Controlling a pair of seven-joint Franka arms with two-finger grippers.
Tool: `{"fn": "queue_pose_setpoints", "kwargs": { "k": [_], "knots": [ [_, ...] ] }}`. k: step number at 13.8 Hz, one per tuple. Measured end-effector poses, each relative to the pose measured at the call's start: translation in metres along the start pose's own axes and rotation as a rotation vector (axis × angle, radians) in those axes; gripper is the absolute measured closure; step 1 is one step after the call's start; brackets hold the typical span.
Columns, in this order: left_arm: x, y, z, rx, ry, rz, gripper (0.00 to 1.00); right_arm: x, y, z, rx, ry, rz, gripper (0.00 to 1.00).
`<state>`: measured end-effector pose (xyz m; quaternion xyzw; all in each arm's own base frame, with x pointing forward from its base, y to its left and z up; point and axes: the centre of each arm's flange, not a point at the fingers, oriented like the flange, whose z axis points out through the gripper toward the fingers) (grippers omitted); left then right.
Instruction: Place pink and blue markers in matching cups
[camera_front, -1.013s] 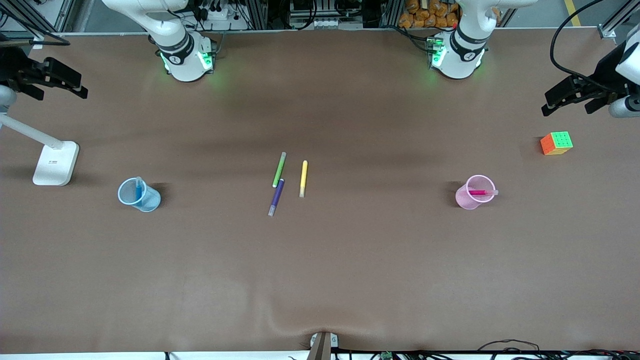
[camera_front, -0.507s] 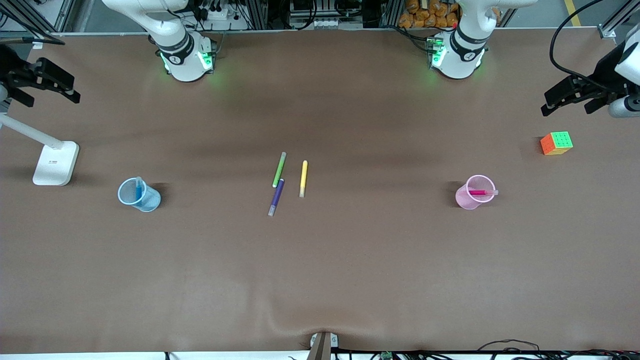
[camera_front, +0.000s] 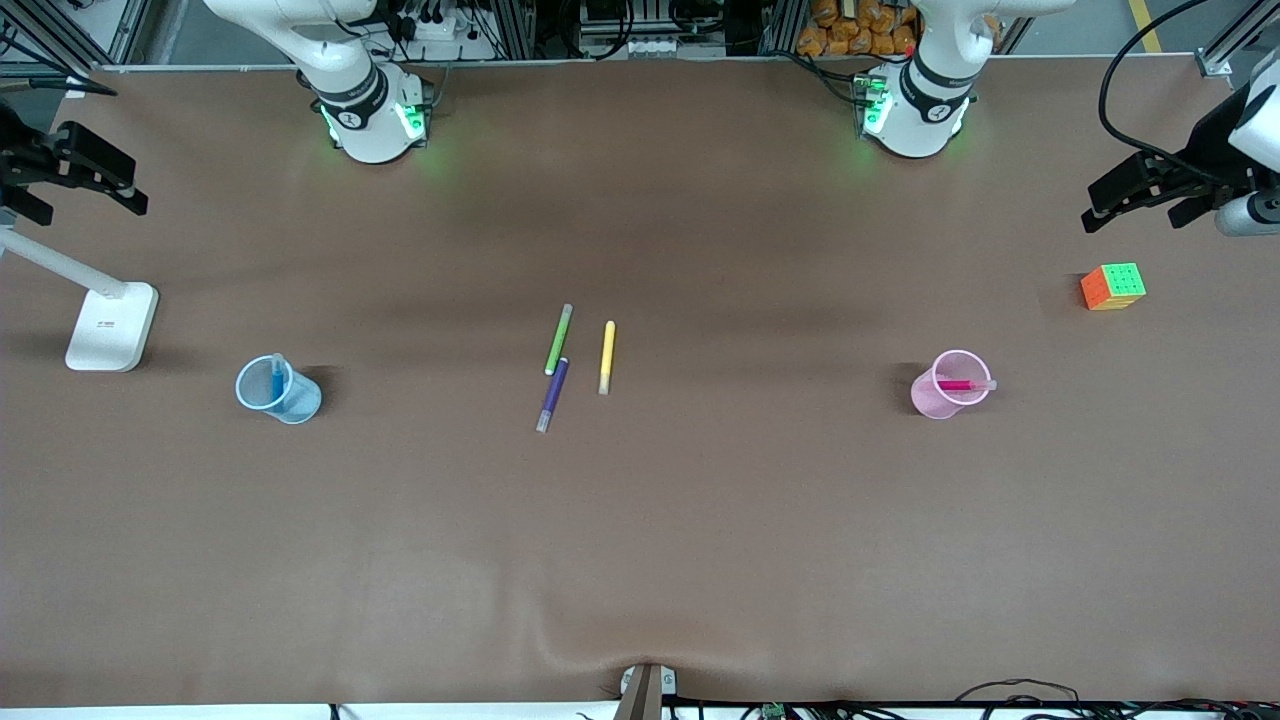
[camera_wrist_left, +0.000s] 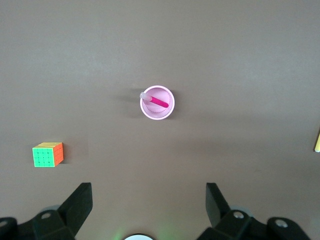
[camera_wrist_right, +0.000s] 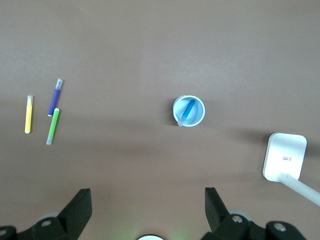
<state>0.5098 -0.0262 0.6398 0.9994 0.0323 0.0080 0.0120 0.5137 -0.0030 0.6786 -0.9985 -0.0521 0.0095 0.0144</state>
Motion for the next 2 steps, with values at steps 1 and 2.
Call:
{"fn": "queue_pose_setpoints", "kwargs": {
  "k": [1,2],
  "knots": [
    [0.0000,0.0000,0.0000,0.000,0.000,0.001,0.00,0.0020,0.0004,0.0018,0.000,-0.003,0.000,0.00],
    [0.0000,0.0000,0.0000,0.000,0.000,0.001,0.00,0.0050,0.0007,0.0028,0.000,-0.003,-0.001,0.00]
  ]
}}
